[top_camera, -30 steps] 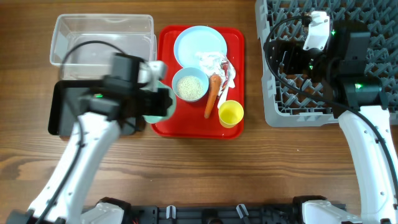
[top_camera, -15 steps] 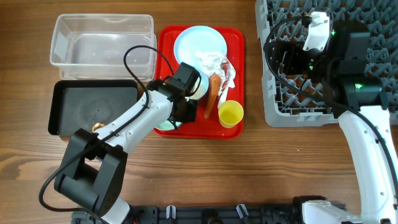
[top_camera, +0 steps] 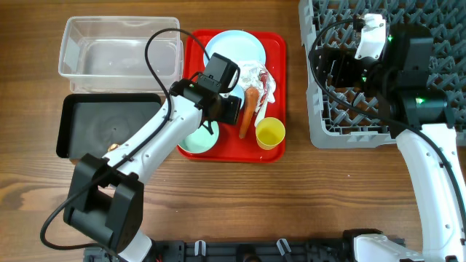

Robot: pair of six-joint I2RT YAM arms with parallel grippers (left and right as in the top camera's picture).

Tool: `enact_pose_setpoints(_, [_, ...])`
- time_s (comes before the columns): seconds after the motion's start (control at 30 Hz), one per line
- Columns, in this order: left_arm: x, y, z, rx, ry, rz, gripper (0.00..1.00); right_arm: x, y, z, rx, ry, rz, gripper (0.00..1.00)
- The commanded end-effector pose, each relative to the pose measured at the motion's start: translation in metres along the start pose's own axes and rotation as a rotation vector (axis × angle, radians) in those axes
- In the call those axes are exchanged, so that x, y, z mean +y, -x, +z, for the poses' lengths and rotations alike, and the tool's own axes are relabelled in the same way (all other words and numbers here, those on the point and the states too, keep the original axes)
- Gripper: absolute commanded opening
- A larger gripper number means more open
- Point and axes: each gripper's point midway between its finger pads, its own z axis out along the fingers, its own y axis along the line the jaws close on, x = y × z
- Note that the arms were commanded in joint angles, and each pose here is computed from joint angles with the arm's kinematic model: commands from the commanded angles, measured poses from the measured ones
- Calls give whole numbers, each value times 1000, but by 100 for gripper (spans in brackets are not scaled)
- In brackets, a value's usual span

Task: Sort waste into correct bins and load items into the dishwasher rack
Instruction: 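Grasp the light-blue bowl of rice with the left gripper, then tip the rice out of the bowl onto the black tray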

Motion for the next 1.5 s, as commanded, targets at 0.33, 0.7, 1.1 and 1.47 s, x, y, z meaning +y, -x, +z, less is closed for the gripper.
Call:
enact_pose_setpoints(0.33, [1,5,55,17,10,300,62,-2,8,-3,-21,-17,6,99])
enact_pose_setpoints(0.7, [2,-6,77,62,9,298,45,-3,2,-3,3,-22,14,99])
enact_pose_setpoints(1.1, [-3,14,73,-21,3,300,4,-4,2,-3,6,-22,16,99])
enact_pose_setpoints(1.47, [3,63,-30,-256,-20,68,4,-12,2,-3,3,-70,17,99])
